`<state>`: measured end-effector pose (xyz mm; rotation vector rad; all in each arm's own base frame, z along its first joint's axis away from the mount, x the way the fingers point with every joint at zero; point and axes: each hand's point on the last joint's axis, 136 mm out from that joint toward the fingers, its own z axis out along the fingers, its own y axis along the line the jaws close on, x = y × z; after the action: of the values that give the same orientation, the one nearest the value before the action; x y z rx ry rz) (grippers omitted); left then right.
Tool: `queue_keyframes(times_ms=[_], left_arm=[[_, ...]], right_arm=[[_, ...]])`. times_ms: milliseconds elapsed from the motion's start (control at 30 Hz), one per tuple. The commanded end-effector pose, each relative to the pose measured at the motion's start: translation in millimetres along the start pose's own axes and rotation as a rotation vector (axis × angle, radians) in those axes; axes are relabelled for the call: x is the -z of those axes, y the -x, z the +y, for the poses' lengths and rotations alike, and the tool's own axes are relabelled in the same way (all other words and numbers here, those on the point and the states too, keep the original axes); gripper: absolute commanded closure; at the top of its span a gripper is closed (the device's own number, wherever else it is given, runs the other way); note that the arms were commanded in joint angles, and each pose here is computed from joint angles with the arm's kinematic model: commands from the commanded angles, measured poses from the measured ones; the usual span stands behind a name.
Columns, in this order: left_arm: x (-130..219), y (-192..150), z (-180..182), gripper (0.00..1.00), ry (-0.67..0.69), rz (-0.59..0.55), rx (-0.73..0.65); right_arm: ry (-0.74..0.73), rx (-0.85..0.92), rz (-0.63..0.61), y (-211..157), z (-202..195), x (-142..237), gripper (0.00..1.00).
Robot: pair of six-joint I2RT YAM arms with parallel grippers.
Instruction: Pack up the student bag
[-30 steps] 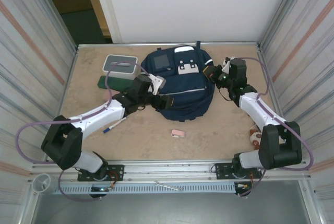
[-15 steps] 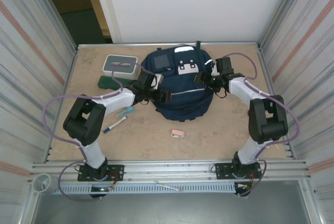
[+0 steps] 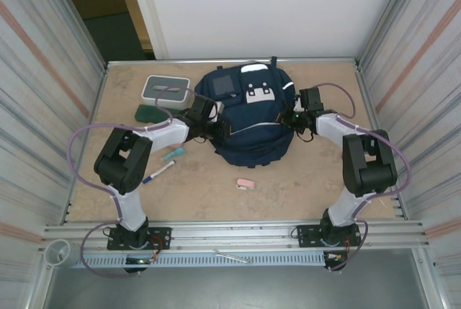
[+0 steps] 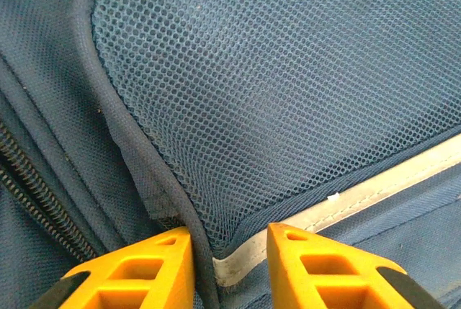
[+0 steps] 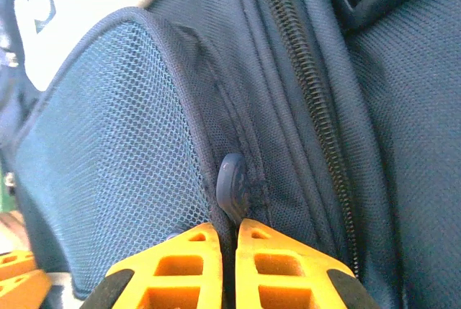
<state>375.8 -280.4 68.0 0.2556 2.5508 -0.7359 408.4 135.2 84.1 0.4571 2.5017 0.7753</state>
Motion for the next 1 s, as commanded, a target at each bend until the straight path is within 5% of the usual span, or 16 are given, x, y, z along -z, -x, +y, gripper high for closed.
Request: queue_keyframes(times_ms=[0,167,433,567,667,967], left_arm=[[2.6,28.8,-45.2,0.69,-0.185,-0.048,-0.055],[8.2,50.2,-45.7,0.63,-0.211,-0.077,-0.063],[64.6,68.4,-32.7,0.36,-0.185,-0.225,-0.111],[94.4,64.8,-42.6,0.3,-0.164,-0.339,-0.296],[107.6,55.1,-64.4,0.27,-0.133,-0.408,-0.555],[95.6,21.3,-99.1,0.21,0.013,-0.423,-1.063]], right_arm=[[0.241,-0.035,-0.012,-0.8,56.0,28.1,1.0],[0.343,-0.103,-0.085,7.4,70.6,55.6,1.0],[0.43,-0.183,-0.193,23.8,86.5,81.4,1.0],[0.474,-0.208,-0.231,35.1,97.0,92.7,1.0],[0.505,-0.211,-0.244,43.6,108.4,101.2,1.0],[0.546,-0.223,-0.227,59.7,127.5,105.5,1.0]])
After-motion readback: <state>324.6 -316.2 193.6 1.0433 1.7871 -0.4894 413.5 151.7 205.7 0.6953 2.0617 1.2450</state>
